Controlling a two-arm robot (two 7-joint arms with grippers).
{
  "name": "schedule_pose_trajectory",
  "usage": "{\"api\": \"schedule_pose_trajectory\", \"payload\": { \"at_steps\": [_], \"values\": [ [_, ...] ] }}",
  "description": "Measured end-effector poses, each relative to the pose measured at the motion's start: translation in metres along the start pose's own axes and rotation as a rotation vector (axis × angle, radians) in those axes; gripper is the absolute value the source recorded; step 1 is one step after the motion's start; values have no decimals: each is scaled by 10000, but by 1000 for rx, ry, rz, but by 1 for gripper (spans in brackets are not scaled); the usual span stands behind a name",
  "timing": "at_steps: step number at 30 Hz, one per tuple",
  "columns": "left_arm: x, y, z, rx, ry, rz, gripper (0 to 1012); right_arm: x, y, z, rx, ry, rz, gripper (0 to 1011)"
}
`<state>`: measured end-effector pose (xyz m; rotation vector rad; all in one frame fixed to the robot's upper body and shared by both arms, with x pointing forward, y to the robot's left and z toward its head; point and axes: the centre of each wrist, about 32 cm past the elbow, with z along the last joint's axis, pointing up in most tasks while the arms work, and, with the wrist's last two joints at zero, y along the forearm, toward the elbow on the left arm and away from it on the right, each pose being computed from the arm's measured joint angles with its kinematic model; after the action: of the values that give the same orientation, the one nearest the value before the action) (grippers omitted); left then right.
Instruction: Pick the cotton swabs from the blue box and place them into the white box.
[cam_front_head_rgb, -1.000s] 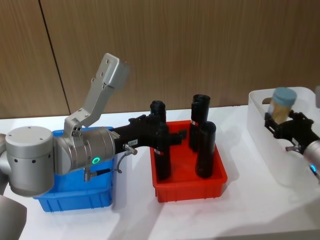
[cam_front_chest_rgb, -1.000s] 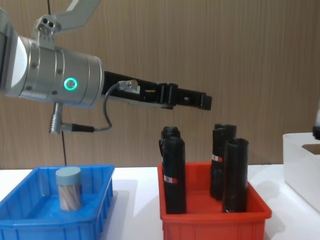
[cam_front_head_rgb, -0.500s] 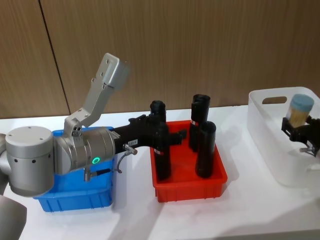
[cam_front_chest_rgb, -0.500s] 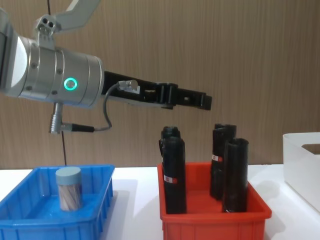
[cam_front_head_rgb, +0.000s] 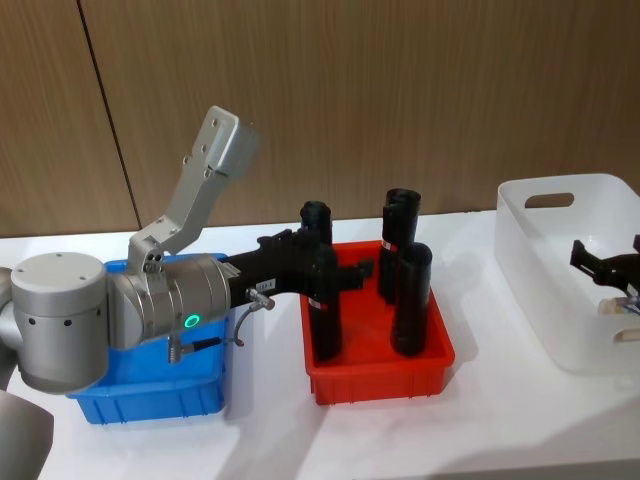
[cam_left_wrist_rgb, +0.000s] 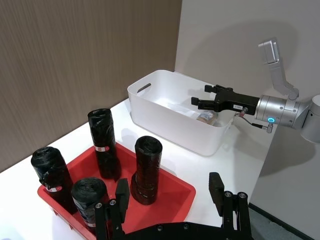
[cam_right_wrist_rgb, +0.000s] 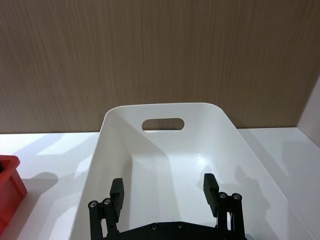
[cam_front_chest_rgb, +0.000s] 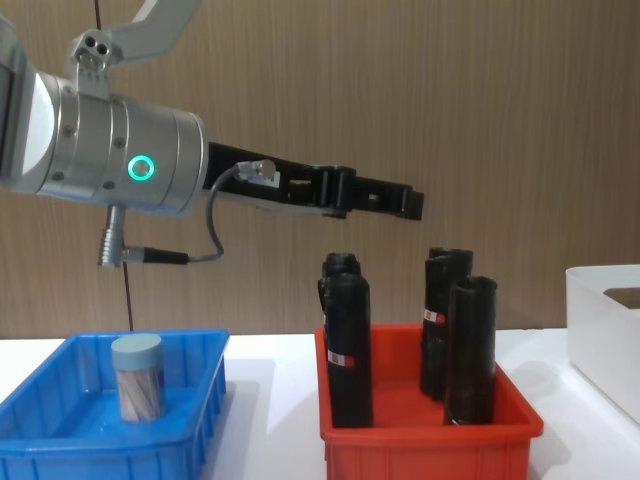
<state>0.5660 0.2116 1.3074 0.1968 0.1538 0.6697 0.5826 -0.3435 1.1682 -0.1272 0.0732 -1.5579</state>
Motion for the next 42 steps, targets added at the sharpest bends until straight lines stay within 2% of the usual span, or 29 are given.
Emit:
{"api": "schedule_pose_trajectory", "payload": {
  "at_steps": [25,31,42],
  "values": [
    [-2,1,-13,-2,-3,3,1004,36,-3,-23,1,10,-9,1001],
    [-35,-1,-103,-14,-28,46,1004,-23,-61,-33,12,2,9,1001],
    [-154,9,-386,-64,-111,182,1004,-235,-280,-51,51,-22,73,1001]
  ]
}}
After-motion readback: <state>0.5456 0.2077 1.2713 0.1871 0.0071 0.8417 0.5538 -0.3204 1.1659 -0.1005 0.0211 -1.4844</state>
